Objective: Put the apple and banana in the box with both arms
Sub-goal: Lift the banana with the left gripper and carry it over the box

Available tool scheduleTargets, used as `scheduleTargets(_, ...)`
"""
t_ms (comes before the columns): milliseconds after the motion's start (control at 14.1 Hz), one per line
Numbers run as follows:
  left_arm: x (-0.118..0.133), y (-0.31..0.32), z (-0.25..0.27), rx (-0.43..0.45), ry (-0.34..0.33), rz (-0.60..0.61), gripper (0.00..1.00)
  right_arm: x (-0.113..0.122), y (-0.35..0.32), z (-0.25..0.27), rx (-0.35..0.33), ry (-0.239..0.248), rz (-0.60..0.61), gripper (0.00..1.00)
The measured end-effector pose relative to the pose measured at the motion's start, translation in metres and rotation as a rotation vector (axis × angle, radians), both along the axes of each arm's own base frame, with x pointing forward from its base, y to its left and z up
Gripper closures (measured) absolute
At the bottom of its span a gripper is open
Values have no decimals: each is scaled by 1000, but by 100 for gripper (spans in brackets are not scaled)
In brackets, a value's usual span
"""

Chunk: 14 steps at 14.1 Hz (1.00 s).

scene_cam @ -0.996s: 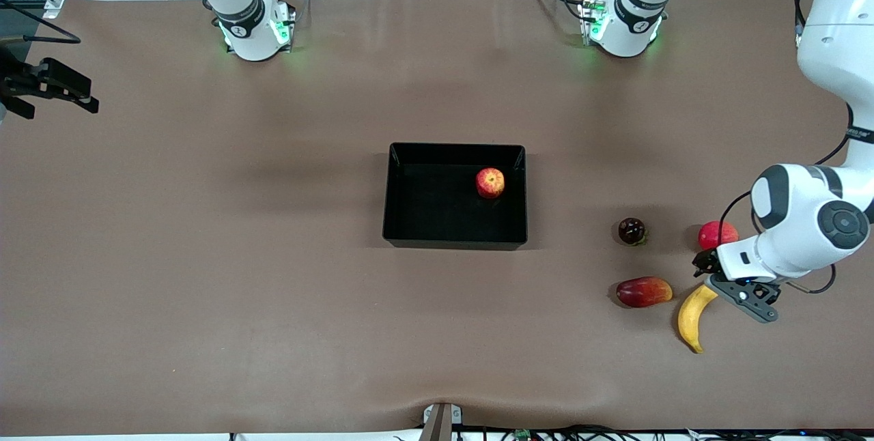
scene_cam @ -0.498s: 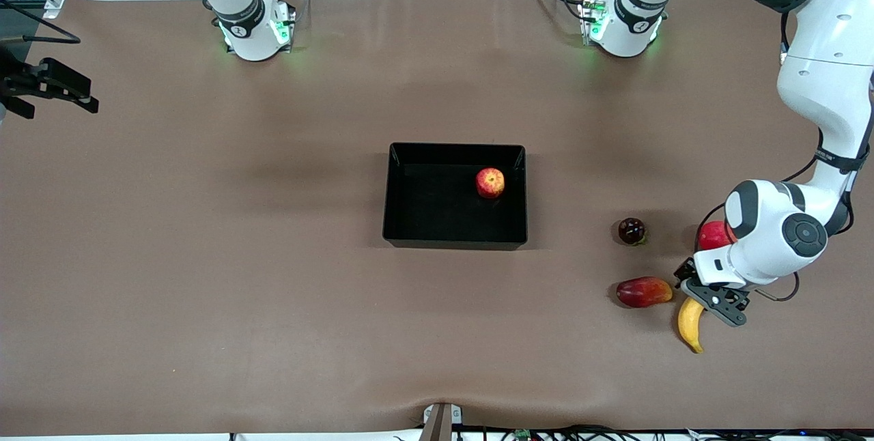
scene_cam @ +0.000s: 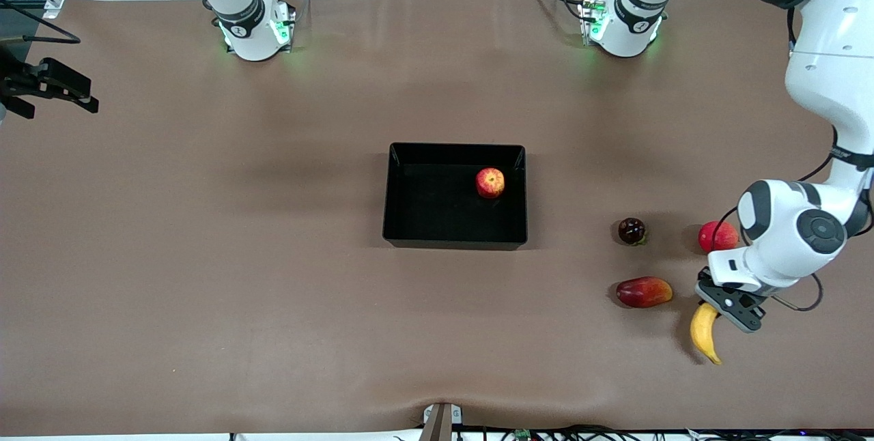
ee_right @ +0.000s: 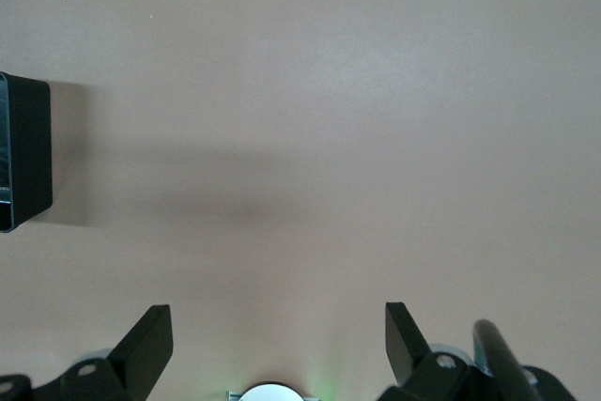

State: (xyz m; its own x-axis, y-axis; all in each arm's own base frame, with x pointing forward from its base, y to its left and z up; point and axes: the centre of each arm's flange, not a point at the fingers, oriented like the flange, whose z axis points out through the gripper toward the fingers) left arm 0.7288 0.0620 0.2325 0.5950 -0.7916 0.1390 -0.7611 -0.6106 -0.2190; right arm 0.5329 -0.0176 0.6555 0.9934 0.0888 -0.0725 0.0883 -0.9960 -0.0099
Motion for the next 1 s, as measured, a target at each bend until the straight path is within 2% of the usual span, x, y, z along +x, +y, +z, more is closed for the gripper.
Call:
scheduleTargets(213,2,-45,65,7,52,2,64,0,0,0,0,0,0,0)
scheduleTargets(427,-9,-113,123,21,129,117,64,0,0,0,0,2,-1,0)
scheduleTargets(711,-40,-231,139,15,182,296,64,0,-1,-1,0,3,-1,0)
scheduleTargets(996,-95,-370,137,-19,183,452,64,0,-1,-1,1,3,-2,0)
